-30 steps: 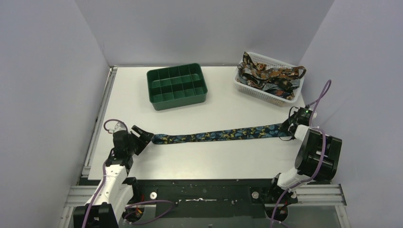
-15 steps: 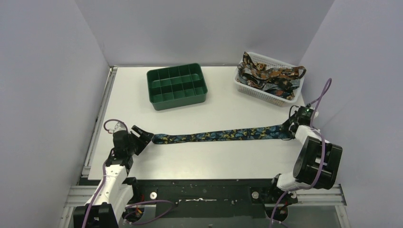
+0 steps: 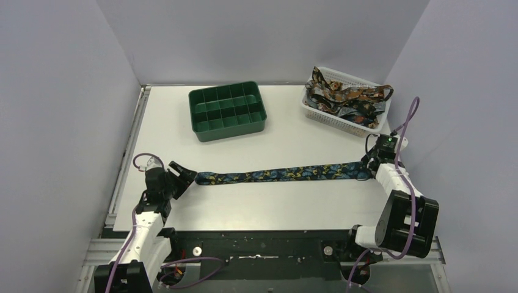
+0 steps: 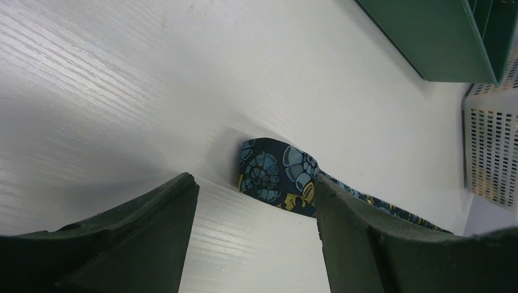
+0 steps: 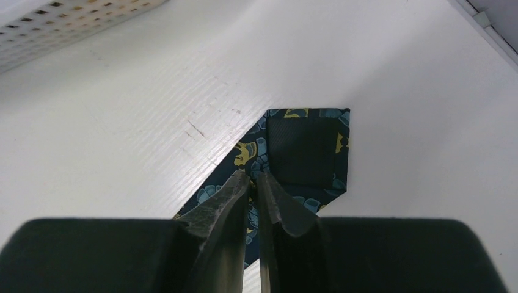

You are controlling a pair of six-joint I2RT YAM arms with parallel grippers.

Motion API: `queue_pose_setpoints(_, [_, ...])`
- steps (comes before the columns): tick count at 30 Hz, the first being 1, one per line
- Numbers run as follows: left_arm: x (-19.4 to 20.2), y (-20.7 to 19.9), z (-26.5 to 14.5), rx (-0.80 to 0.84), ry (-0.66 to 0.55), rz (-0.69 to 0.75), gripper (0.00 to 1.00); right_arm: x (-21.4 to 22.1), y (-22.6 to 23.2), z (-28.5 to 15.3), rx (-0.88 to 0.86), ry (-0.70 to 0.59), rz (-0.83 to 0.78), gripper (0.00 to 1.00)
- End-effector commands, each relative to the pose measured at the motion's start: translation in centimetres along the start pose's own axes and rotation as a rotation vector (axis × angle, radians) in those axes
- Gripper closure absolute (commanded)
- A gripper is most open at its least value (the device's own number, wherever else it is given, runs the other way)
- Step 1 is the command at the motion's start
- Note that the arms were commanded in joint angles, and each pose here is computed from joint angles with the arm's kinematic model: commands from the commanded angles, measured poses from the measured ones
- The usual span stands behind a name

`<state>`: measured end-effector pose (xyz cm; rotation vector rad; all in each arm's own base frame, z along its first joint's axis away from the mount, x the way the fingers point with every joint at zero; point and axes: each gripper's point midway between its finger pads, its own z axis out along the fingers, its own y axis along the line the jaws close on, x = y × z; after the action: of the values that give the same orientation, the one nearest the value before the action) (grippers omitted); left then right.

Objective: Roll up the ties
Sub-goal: Roll the tie at the center of the board.

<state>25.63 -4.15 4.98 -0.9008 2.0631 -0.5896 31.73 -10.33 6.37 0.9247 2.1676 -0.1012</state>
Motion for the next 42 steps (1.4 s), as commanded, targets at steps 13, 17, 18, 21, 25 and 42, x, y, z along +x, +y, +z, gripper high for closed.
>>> queue_pose_setpoints(13, [-1.3,-1.3,-0.1,0.040,-0.037,0.022,0.33,0.3,-2.4,0.9,0.121,0.009,0.043,0.67])
queue_pose_setpoints(17, [-1.1,-0.6,-0.3,0.000,-0.024,0.024,0.33,-3.3,-0.5,-2.0,-0.008,-0.116,0.075,0.57])
queue_pose_setpoints(18, [-1.3,-0.7,-0.3,0.000,-0.029,0.024,0.33,-4.2,0.8,-2.8,-0.076,-0.135,0.058,0.54])
queue_pose_setpoints(21, [-1.6,-1.0,-0.3,0.008,-0.038,0.022,0.32,-5.2,5.9,-5.2,-0.338,-0.111,-0.004,0.46])
queue_pose_setpoints(25, [-1.7,-1.0,-0.3,0.002,-0.035,0.030,0.32,-2.3,14.3,-9.0,-0.658,-0.038,-0.127,0.36])
queue_pose_setpoints(42, [0.0,-1.7,0.9,0.099,0.033,-0.028,0.32,24.7,33.9,-19.9,-0.913,0.088,-0.765,0.33])
